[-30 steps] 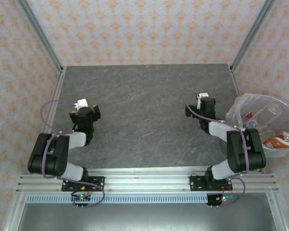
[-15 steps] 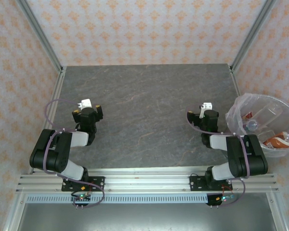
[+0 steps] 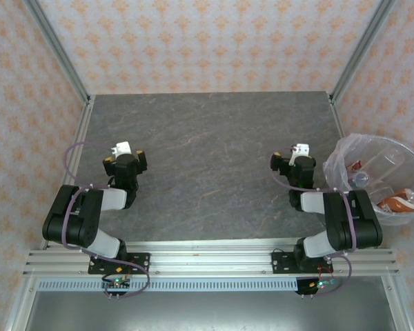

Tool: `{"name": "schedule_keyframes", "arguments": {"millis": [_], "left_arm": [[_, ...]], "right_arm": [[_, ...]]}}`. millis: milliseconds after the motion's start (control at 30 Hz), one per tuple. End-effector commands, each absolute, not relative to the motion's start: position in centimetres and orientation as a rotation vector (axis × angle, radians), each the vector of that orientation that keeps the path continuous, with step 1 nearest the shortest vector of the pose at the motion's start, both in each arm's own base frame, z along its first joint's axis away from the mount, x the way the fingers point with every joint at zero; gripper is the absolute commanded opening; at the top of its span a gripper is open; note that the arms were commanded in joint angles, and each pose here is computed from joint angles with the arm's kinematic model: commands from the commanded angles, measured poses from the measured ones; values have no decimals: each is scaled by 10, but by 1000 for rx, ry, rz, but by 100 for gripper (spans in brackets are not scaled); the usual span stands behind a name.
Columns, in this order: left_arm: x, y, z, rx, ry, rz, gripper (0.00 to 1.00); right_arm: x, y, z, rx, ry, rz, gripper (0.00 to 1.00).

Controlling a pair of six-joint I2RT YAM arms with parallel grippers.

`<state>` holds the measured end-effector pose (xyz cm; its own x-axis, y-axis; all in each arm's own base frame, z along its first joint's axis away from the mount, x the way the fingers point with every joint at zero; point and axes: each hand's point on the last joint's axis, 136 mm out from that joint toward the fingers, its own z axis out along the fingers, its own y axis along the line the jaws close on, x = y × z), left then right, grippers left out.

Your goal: Put the plastic bottles in the bin

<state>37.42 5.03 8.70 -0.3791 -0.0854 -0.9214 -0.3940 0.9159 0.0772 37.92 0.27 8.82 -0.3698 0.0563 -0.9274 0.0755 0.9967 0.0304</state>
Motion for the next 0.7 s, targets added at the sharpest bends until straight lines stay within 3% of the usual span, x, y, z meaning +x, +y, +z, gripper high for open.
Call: {"name": "schedule_keyframes", "arguments": {"millis": [0, 667], "left_arm": [[379, 53, 101, -361, 1894, 359, 100], [379, 52, 101, -355, 1897, 356, 100]], "right_arm": [[387, -3, 93, 139, 1884, -27, 99], [394, -23, 88, 256, 1953, -45, 99]]}}
